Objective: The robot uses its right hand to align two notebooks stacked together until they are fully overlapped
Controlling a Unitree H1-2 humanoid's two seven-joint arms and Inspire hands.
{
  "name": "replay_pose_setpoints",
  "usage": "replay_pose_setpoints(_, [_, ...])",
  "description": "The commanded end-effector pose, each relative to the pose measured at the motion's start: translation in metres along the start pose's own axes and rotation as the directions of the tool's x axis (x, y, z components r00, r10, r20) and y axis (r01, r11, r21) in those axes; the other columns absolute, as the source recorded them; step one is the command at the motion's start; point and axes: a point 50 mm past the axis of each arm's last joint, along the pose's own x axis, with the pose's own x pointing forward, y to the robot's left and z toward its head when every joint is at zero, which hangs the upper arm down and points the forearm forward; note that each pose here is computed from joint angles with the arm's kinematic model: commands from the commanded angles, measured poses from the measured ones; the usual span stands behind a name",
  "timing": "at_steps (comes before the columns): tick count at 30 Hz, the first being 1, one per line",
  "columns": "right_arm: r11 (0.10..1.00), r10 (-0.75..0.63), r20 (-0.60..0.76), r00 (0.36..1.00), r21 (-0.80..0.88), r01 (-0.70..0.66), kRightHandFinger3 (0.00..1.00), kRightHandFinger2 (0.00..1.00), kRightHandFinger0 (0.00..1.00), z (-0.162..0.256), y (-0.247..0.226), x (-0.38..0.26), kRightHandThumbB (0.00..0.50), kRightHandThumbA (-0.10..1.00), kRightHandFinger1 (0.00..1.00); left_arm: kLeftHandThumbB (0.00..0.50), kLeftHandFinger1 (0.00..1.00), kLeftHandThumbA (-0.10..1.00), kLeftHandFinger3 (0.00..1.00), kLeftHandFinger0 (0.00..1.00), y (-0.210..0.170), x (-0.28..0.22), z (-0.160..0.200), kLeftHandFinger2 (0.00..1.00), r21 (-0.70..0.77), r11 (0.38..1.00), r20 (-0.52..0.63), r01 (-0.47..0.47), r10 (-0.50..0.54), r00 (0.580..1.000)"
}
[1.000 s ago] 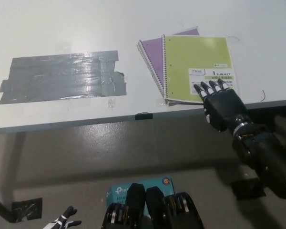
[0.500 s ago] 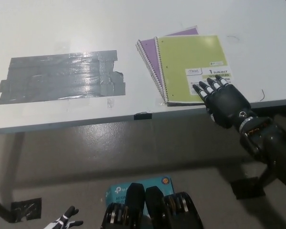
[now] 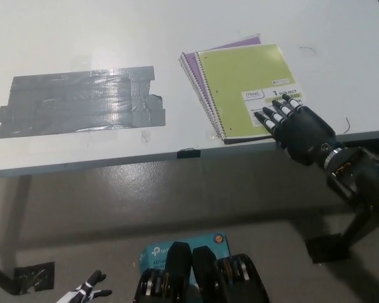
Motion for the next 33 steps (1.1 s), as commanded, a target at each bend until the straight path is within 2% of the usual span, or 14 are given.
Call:
replay_pose_setpoints(1, [0.984,0.163,0.053,0.985,-0.078,-0.159,1.00,1.00,1.00,-0.010,0.032,-0.012,0.303,1.00,1.00,0.500,0.78,1.00,1.00,0.79,0.007,-0.003,0.008,0.87,0.033,0.999,0.009,0.008,-0.008,1.000])
replay_pose_setpoints(3, [0.981,0.171,0.047,0.984,-0.105,-0.166,1.00,1.00,1.00,-0.013,0.030,-0.011,0.307,1.00,1.00,0.500,0.76,1.00,1.00,0.78,0.008,-0.003,0.009,0.86,0.047,0.999,0.009,0.007,-0.007,1.000])
replay_pose_setpoints(8, [0.985,0.134,0.067,0.989,-0.122,-0.125,1.00,1.00,1.00,-0.016,0.022,-0.010,0.303,1.00,1.00,0.500,0.77,1.00,1.00,0.81,0.007,-0.002,0.009,0.84,0.047,0.999,0.010,0.007,-0.007,1.000])
replay_pose_setpoints(14, [0.985,0.147,0.067,0.987,-0.105,-0.140,1.00,1.00,1.00,-0.006,0.016,-0.003,0.295,1.00,1.00,0.500,0.71,1.00,1.00,0.73,0.007,-0.001,0.009,0.82,0.038,0.999,0.013,0.010,-0.011,1.000])
replay_pose_setpoints(17, [0.987,0.127,0.071,0.989,-0.106,-0.119,1.00,1.00,1.00,0.002,0.013,0.001,0.307,1.00,1.00,0.500,0.73,1.00,1.00,0.76,0.006,-0.001,0.011,0.82,0.039,0.999,0.016,0.011,-0.011,1.000])
replay_pose_setpoints(20, [0.989,0.115,0.079,0.990,-0.103,-0.106,1.00,1.00,1.00,0.008,0.013,0.004,0.295,1.00,1.00,0.500,0.77,1.00,1.00,0.81,0.006,-0.001,0.011,0.83,0.047,0.999,0.014,0.009,-0.009,1.000])
replay_pose_setpoints(22, [0.988,0.111,0.088,0.990,-0.116,-0.101,1.00,1.00,1.00,0.008,0.010,0.007,0.292,1.00,1.00,0.500,0.75,1.00,1.00,0.79,0.006,0.000,0.010,0.84,0.050,0.999,0.011,0.007,-0.008,1.000])
replay_pose_setpoints(23, [0.988,0.104,0.090,0.991,-0.127,-0.092,1.00,1.00,1.00,0.008,0.007,0.008,0.293,1.00,1.00,0.500,0.77,1.00,1.00,0.82,0.006,0.000,0.011,0.84,0.056,0.998,0.011,0.009,-0.009,1.000])
replay_pose_setpoints(27, [0.986,0.111,0.077,0.991,-0.133,-0.100,1.00,1.00,1.00,0.007,0.007,0.009,0.291,1.00,1.00,0.500,0.77,1.00,1.00,0.84,0.005,0.000,0.010,0.83,0.062,0.998,0.006,0.013,-0.014,1.000])
replay_pose_setpoints(28, [0.984,0.118,0.065,0.991,-0.139,-0.108,1.00,1.00,1.00,0.004,0.007,0.010,0.314,1.00,1.00,0.500,0.78,1.00,1.00,0.84,0.005,0.000,0.010,0.84,0.065,0.998,0.006,0.019,-0.020,1.000])
replay_pose_setpoints(30, [0.984,0.118,0.057,0.991,-0.142,-0.109,1.00,1.00,1.00,0.000,0.008,0.008,0.309,1.00,1.00,0.500,0.74,1.00,1.00,0.71,0.005,-0.001,0.010,0.83,0.060,0.998,0.007,0.020,-0.020,1.000])
replay_pose_setpoints(33, [0.982,0.138,0.046,0.989,-0.134,-0.131,1.00,1.00,1.00,-0.006,0.009,0.007,0.306,1.00,1.00,0.500,0.70,1.00,1.00,0.66,0.005,-0.001,0.011,0.83,0.075,0.997,0.007,0.021,-0.022,1.000])
